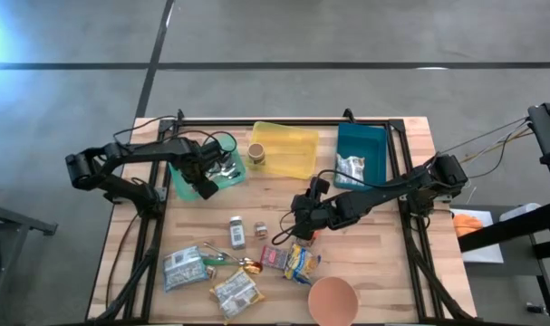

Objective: Pick & Place Food Item
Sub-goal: Put the yellow spoon into the green bin, then put the orange seasoning pack into the yellow bin

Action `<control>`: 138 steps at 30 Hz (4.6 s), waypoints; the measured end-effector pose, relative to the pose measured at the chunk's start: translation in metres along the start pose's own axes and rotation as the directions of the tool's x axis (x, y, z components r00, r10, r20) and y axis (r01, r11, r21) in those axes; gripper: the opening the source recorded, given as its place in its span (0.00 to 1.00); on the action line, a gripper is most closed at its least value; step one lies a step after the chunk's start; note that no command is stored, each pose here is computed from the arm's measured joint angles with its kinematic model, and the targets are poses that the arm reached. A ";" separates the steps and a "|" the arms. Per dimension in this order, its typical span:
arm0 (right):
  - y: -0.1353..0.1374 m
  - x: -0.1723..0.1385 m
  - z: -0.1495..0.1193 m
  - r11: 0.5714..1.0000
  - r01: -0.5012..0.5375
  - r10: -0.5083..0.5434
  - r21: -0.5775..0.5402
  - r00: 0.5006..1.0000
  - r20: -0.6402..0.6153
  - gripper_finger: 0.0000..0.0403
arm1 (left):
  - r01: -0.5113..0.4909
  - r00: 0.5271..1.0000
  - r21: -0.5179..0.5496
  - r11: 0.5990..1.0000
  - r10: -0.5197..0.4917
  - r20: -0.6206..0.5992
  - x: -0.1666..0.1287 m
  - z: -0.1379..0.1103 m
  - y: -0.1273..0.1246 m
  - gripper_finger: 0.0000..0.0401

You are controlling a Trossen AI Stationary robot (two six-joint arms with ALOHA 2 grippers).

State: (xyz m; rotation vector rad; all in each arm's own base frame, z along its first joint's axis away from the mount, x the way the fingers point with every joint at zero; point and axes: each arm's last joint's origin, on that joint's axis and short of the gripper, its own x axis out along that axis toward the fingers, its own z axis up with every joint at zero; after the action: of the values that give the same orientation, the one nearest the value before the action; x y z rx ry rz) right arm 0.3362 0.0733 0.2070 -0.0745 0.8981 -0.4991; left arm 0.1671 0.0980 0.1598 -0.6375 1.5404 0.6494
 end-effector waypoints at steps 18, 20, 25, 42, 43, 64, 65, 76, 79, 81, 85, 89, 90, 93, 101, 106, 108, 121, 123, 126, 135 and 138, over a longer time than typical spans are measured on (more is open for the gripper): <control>0.000 0.001 -0.001 1.000 -0.005 0.005 0.020 1.000 -0.007 0.48 | 0.004 1.000 -0.053 0.999 -0.003 0.009 -0.015 0.004 -0.001 0.23; 0.000 0.001 -0.002 0.999 -0.007 0.007 0.032 1.000 -0.008 0.48 | 0.012 0.999 -0.052 0.999 -0.010 0.034 -0.024 0.007 -0.002 0.23; 0.000 0.001 -0.002 0.999 -0.018 0.019 0.048 1.000 -0.016 0.48 | 0.061 0.995 -0.049 0.997 -0.057 0.079 -0.042 0.010 -0.003 0.23; -0.007 0.009 -0.003 0.883 -0.336 0.289 -0.329 0.940 -0.183 0.48 | 0.269 0.841 0.185 0.945 -0.324 0.434 -0.085 0.005 -0.032 0.24; -0.008 0.010 -0.003 0.871 -0.354 0.304 -0.342 0.933 -0.190 0.48 | 0.288 0.833 0.205 0.935 -0.351 0.427 -0.085 0.005 -0.035 0.25; -0.011 0.008 -0.037 0.752 -0.469 0.265 -0.464 0.859 -0.439 0.48 | 0.361 0.750 0.241 0.901 -0.434 0.499 -0.089 0.012 -0.045 0.67; -0.009 0.008 -0.041 0.742 -0.475 0.261 -0.474 0.855 -0.448 0.48 | 0.360 0.750 0.241 0.901 -0.434 0.500 -0.089 0.012 -0.045 0.67; 0.011 0.010 -0.068 0.712 -0.417 0.243 -0.565 0.901 -0.359 0.48 | 0.357 0.752 0.245 0.901 -0.433 0.497 -0.089 0.012 -0.045 0.68; 0.014 0.011 -0.072 0.708 -0.412 0.250 -0.573 0.906 -0.342 0.48 | 0.357 0.752 0.245 0.901 -0.433 0.497 -0.089 0.012 -0.045 0.68; 0.014 0.011 -0.074 0.710 -0.398 0.237 -0.581 0.912 -0.336 0.48 | 0.357 0.752 0.245 0.901 -0.433 0.497 -0.089 0.012 -0.045 0.68; 0.016 0.012 -0.078 0.709 -0.378 0.229 -0.596 0.922 -0.313 0.48 | 0.356 0.752 0.245 0.902 -0.432 0.497 -0.089 0.012 -0.045 0.68; 0.017 0.016 -0.081 0.703 -0.368 0.249 -0.608 0.929 -0.274 0.48 | 0.357 0.752 0.245 0.902 -0.433 0.497 -0.089 0.012 -0.045 0.68; 0.017 0.017 -0.081 0.707 -0.352 0.240 -0.613 0.935 -0.261 0.48 | 0.357 0.752 0.245 0.901 -0.433 0.497 -0.089 0.012 -0.045 0.68; 0.017 0.018 -0.079 0.708 -0.295 0.198 -0.641 0.955 -0.221 0.47 | 0.350 0.752 0.255 0.901 -0.433 0.497 -0.089 0.012 -0.045 0.68; 0.016 0.018 -0.079 0.711 -0.300 0.203 -0.636 0.954 -0.222 0.31 | 0.348 0.752 0.258 0.901 -0.433 0.497 -0.089 0.012 -0.045 0.68; 0.014 0.019 -0.080 0.820 -0.289 0.194 -0.494 0.953 -0.234 0.21 | 0.367 0.748 0.234 0.900 -0.435 0.502 -0.090 0.012 -0.045 0.68; 0.012 0.018 -0.080 0.880 -0.273 0.189 -0.388 0.952 -0.242 0.18 | 0.371 0.747 0.228 0.900 -0.435 0.502 -0.090 0.013 -0.045 0.68; -0.011 0.000 -0.064 0.889 -0.163 0.274 0.428 0.938 -0.212 0.21 | 0.347 0.744 0.266 0.899 -0.437 0.505 -0.090 0.013 -0.046 0.68; -0.012 -0.001 -0.064 0.856 -0.152 0.285 0.494 0.936 -0.206 0.27 | 0.345 0.745 0.270 0.899 -0.437 0.503 -0.090 0.012 -0.046 0.68; -0.012 0.000 -0.069 0.809 -0.113 0.284 0.577 0.934 -0.216 0.39 | 0.331 0.747 0.288 0.898 -0.436 0.501 -0.090 0.012 -0.046 0.68; -0.006 0.018 -0.087 0.456 -0.205 0.397 0.866 0.918 0.009 0.68 | 0.315 0.750 0.313 0.896 -0.438 0.496 -0.089 0.012 -0.046 0.68; -0.007 0.021 -0.098 0.423 -0.176 0.394 0.889 0.919 -0.005 0.71 | 0.314 0.752 0.314 0.896 -0.436 0.493 -0.089 0.012 -0.046 0.68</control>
State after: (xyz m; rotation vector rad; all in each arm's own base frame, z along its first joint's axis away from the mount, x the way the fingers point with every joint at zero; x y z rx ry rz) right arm 0.2695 0.0713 0.1323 1.1231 0.7383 -0.6009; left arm 0.2137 0.0768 0.2466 -0.5149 0.8770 0.3055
